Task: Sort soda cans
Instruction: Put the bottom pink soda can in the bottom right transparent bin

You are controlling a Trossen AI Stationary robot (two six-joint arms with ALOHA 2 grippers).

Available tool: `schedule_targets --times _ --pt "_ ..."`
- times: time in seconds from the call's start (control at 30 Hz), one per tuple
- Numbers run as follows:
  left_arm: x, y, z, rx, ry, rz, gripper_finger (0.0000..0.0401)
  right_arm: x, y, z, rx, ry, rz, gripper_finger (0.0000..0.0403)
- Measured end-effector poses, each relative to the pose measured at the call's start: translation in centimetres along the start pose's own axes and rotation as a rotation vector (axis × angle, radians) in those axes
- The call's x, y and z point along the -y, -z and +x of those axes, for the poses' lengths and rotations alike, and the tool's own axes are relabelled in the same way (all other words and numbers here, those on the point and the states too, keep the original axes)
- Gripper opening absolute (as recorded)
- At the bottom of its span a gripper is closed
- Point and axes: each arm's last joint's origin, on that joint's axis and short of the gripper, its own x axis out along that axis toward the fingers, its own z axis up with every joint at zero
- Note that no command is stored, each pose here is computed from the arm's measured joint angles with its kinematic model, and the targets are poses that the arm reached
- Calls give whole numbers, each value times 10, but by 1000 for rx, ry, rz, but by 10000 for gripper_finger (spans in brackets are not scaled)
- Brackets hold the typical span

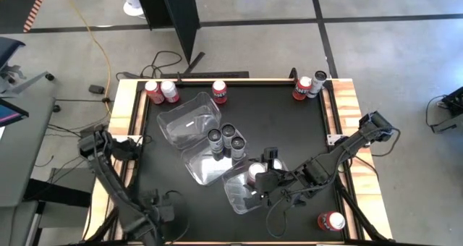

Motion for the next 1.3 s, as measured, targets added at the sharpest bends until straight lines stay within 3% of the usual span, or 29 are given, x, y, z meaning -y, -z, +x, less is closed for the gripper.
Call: schedule_targets --times 0.3,0.5,0.73,1.1,1.3 --pt "-15 -41 -26 95 -39 143 299 -4 2 -4 -7 -11 -23 395" --pt "-27 -62 -67 179 -81 227 299 -11 4 -11 3 -24 -55 395" --pt "-46 -97 -117 398 -123 335 299 -18 6 -22 23 8 -91 395" --pt "-94 -166 -125 562 -131 468 299 -19 5 -69 172 134 -67 395" --pt "-117 -190 -122 585 -110 498 299 -16 7 -99 250 166 -51 395"
